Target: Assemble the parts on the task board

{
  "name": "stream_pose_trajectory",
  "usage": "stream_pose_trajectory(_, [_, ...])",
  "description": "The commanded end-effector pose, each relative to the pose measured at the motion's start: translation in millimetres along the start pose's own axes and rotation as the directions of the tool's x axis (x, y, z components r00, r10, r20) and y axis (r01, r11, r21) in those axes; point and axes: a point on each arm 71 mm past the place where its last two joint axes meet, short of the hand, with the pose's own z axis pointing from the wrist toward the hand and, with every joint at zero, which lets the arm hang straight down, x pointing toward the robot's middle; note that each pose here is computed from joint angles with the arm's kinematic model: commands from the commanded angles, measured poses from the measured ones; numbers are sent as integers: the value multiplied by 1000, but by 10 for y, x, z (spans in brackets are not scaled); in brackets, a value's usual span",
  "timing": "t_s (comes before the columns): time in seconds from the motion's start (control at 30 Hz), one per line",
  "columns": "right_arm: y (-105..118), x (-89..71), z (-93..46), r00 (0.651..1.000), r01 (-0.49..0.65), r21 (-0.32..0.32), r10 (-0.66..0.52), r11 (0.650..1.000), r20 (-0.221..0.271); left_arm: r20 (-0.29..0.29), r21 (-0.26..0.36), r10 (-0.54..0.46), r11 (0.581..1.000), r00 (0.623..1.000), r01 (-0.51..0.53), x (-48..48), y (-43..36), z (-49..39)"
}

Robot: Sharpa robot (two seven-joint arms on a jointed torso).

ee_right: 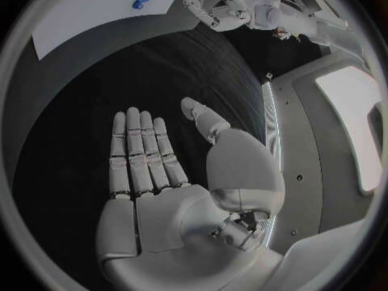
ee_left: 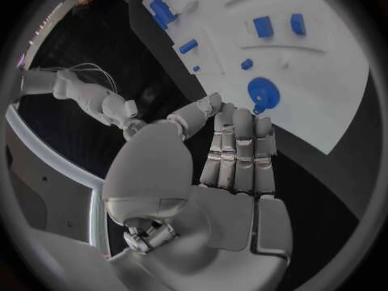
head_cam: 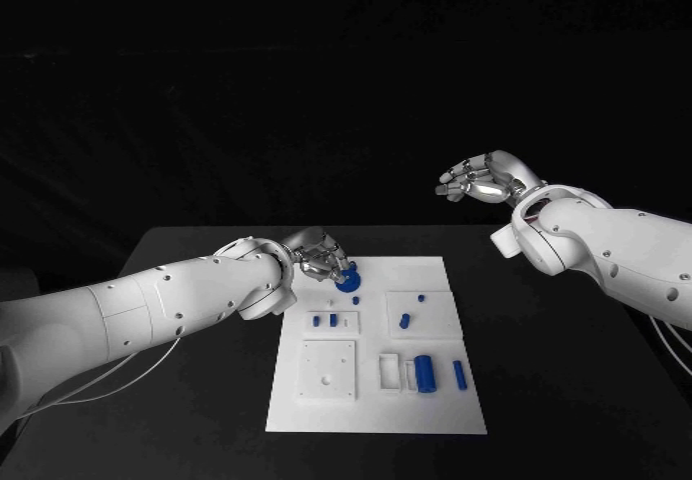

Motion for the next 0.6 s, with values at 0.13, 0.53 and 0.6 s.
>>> stream_pose_trajectory(0.13, [22, 26, 7, 1000, -5, -15, 5, 1000, -16, 70, 211, 286, 932, 956, -295, 125, -158, 73])
stream_pose_trajectory(0.53, [41, 48, 10, 1000, -7, -20, 7, 1000, -21, 42, 260, 502, 829, 864, -495, 384, -225, 175])
stream_pose_trajectory(0.6, [44, 51, 10, 1000, -8, -20, 7, 1000, -22, 20, 257, 525, 819, 851, -512, 427, -227, 189])
